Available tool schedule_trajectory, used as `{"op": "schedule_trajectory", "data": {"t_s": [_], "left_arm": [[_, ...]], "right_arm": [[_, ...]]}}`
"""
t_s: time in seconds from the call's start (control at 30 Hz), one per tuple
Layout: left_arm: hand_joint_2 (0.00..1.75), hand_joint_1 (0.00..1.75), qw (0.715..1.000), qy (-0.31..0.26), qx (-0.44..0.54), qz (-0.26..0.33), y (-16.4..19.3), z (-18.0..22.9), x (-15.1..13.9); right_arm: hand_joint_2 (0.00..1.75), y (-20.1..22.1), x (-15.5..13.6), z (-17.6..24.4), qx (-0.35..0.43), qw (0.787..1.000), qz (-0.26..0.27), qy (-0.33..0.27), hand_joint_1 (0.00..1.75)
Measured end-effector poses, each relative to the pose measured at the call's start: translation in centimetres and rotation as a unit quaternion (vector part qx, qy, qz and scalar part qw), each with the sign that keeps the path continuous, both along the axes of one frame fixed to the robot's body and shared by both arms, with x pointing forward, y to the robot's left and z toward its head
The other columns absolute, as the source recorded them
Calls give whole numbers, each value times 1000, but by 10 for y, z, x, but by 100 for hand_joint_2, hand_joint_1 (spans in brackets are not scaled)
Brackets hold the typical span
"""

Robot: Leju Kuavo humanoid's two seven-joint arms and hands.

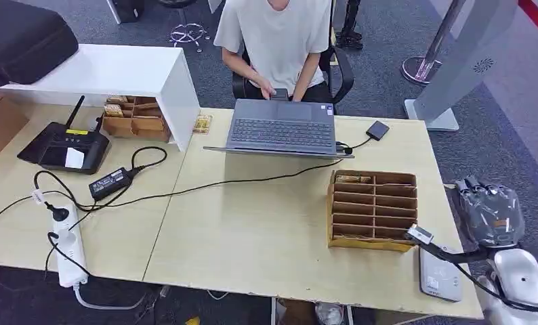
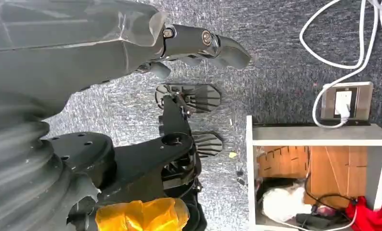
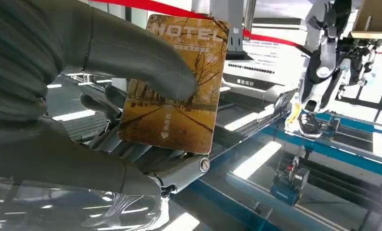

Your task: Pass the card to the sensor for recognition and then transmit it.

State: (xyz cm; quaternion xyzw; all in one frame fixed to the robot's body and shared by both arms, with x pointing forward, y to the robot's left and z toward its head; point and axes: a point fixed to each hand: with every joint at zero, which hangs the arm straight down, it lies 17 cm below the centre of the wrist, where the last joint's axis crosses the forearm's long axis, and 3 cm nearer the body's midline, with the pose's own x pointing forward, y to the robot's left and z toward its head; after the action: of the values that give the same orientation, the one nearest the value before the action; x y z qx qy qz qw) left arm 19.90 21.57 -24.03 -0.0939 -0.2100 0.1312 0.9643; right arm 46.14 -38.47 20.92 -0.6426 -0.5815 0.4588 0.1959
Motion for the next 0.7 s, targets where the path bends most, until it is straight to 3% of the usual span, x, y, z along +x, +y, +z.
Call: {"op": "schedule_trajectory", "data": {"t_s": [0.4, 0.7], "left_arm": [[175, 0, 1000, -1, -4, -1, -3, 1, 0], [175, 0, 999, -4, -25, -19, -20, 10, 19]], "right_arm": [[175, 9, 5, 9, -8, 1000, 13, -7, 175], [175, 70, 72, 105, -16, 994, 77, -77, 175]]}}
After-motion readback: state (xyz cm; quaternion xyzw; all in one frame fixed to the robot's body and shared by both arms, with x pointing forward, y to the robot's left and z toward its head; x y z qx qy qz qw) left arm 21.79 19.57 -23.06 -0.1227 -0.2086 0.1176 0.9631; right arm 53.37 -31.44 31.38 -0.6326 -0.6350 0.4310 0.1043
